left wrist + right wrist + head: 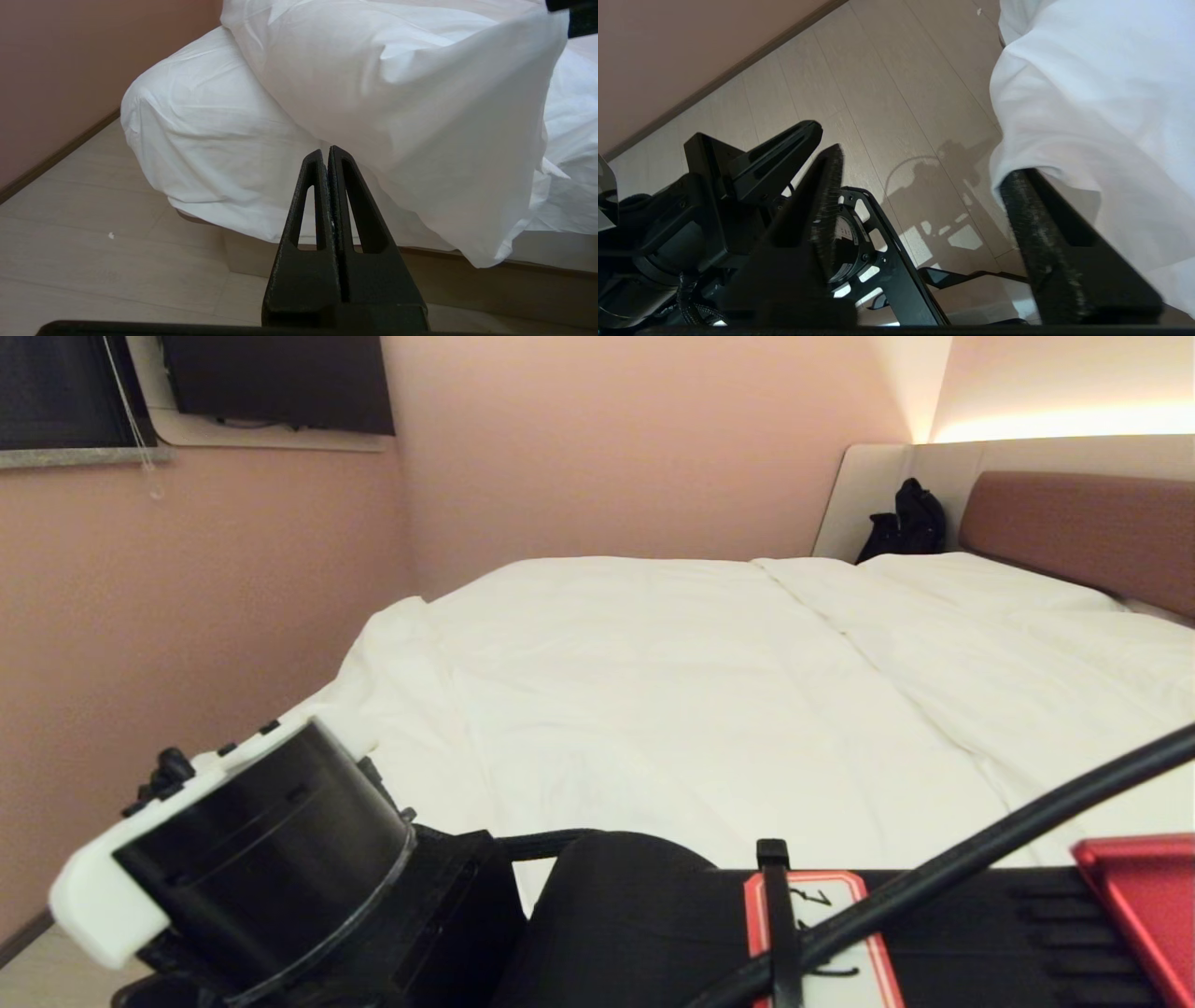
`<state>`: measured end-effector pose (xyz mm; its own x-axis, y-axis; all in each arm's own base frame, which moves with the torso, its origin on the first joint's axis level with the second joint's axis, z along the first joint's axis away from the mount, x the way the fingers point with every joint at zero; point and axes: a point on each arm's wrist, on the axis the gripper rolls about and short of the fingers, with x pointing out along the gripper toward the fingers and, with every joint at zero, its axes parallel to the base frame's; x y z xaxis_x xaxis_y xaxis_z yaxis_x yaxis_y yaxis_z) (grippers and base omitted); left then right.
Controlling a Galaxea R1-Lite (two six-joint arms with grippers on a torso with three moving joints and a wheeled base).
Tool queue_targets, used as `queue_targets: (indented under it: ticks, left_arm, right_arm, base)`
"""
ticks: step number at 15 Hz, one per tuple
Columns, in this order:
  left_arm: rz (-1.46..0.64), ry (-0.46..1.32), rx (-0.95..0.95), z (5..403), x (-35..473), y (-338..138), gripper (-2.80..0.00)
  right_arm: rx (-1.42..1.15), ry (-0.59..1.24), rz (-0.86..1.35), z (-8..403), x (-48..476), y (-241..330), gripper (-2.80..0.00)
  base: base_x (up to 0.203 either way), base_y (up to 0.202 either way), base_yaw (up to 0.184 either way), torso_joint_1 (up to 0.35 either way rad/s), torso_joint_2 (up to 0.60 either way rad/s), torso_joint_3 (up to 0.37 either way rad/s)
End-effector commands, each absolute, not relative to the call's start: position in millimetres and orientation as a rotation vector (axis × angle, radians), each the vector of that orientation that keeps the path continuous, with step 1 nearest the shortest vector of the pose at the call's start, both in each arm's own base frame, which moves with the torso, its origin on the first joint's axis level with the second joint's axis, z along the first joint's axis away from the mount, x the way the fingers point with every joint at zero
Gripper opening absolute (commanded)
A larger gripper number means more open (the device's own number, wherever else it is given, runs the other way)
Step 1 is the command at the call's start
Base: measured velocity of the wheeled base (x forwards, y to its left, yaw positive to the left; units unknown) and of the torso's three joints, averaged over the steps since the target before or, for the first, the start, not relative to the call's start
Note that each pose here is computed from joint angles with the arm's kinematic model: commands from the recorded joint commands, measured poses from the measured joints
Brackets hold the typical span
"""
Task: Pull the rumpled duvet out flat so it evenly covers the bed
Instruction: Flatten the corners of the folded blanket
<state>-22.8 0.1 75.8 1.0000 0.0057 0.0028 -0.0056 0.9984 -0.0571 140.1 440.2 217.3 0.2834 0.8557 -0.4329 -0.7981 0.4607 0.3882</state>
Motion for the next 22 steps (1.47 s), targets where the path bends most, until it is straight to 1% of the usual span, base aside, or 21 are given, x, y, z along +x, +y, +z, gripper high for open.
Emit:
queue_targets:
  ticks: [1, 7, 13, 19, 20, 21, 22]
  left_arm:
    - [0.006, -0.003, -0.057, 75.8, -22.8, 0.1, -2.8]
    - [0.006, -0.003, -0.058, 75.8, -22.8, 0.1, -2.8]
    - [0.006, -0.003, -0.057, 75.8, -22.8, 0.1, -2.8]
    - [0.006, -0.003, -0.057, 75.8, -22.8, 0.1, -2.8]
    - [0.006, -0.003, -0.058, 75.8, -22.8, 0.1, -2.8]
    - [0.006, -0.003, -0.058, 75.8, -22.8, 0.1, -2.8]
    - [0.006, -0.003, -0.058, 75.8, -22.8, 0.1, -2.8]
  right_arm:
    - [0.116, 0.639, 1.106, 224.3, 140.1, 435.4, 0.0]
    - [0.133, 0.617, 1.035, 244.8, 149.8, 401.7, 0.0]
    - [0.175, 0.603, 0.905, 264.3, 179.4, 341.3, 0.0]
    - [0.28, 0.561, 0.654, 280.2, 234.4, 247.8, 0.0]
    - [0.291, 0.556, 0.615, 280.0, 242.3, 235.9, -1.23]
    - [0.301, 0.555, 0.579, 278.9, 250.4, 223.8, -2.8]
    - [0.308, 0.562, 0.567, 277.2, 254.6, 216.2, -2.8]
  base:
    - [0.0, 0.0, 0.0, 0.0, 0.0, 0.0]
    - [0.0, 0.0, 0.0, 0.0, 0.0, 0.0]
    - [0.0, 0.0, 0.0, 0.0, 0.0, 0.0]
    - [0.0, 0.0, 0.0, 0.0, 0.0, 0.0]
    - [0.0, 0.0, 0.0, 0.0, 0.0, 0.0]
    - [0.0, 0.0, 0.0, 0.0, 0.0, 0.0]
    - [0.0, 0.0, 0.0, 0.0, 0.0, 0.0]
